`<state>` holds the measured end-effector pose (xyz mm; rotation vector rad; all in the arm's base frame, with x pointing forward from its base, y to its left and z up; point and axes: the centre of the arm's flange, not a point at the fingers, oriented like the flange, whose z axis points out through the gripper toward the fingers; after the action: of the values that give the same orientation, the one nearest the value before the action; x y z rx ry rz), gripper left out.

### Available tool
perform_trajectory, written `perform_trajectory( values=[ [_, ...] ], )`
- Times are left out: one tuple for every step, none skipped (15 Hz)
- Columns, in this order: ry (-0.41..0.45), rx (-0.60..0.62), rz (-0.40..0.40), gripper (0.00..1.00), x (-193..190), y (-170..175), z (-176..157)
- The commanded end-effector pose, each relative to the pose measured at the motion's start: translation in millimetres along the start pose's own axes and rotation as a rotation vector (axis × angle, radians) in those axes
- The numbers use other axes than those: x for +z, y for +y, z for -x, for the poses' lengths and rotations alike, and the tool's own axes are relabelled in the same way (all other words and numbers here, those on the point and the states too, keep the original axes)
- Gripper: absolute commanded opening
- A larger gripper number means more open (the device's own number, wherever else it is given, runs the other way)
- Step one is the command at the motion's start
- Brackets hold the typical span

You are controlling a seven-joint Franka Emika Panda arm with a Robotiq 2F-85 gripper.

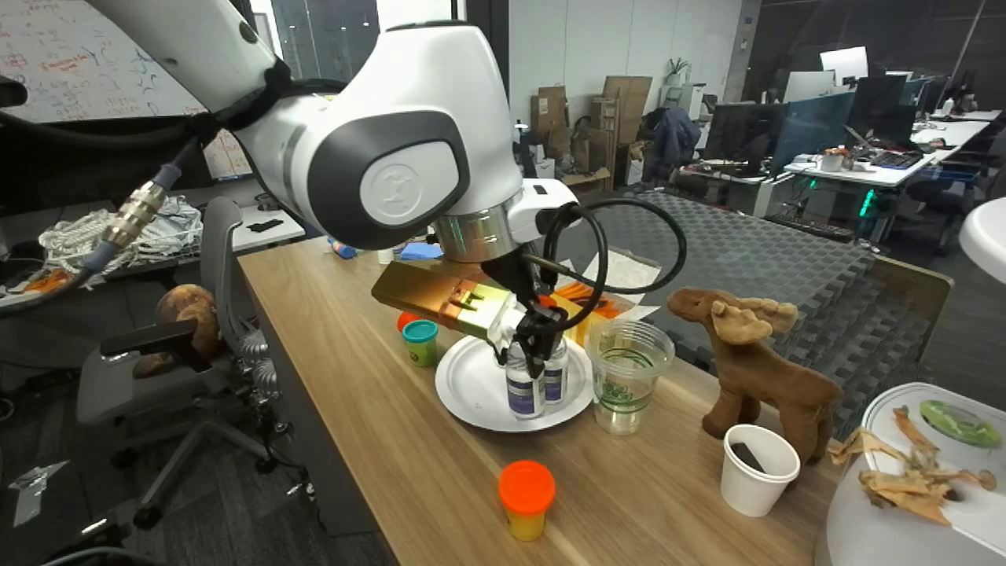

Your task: Put three bottles on the white plate then stack clear cups together then put the rest of the bottles on the white plate

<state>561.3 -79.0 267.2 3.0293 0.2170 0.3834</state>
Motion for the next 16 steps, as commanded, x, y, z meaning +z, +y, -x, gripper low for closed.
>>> perform_trajectory(
  values=[
    [0.044, 0.02, -0.025, 0.2, 2, 2, -10],
    [0.044, 0.024, -0.026, 0.2, 4, 2, -10],
    [0.044, 0.026, -0.028, 0.2, 5, 2, -9],
    [0.044, 0.027, -0.028, 0.49, 5, 1, -8],
    [0.046, 0.028, -0.025, 0.71, 5, 1, -7],
    [0.047, 0.025, -0.02, 0.73, 3, 0, -6],
    [0.049, 0.026, -0.021, 0.74, 0, -1, -4],
    [0.054, 0.025, -0.029, 0.81, -4, -3, -3],
    [0.057, 0.021, -0.024, 0.88, -9, -6, -1],
    [0.061, 0.02, -0.02, 0.97, -14, -9, 0],
    [0.058, 0.019, -0.015, 1.0, -22, -13, 3],
    [0.043, 0.023, -0.009, 1.0, -32, -18, 8],
    [0.028, 0.025, -0.012, 1.0, -40, -22, 14],
    [0.007, 0.03, -0.019, 1.0, -49, -26, 22],
    [-0.018, 0.042, -0.029, 1.0, -57, -28, 32],
    [-0.046, 0.054, -0.038, 1.0, -64, -29, 44]
  ],
)
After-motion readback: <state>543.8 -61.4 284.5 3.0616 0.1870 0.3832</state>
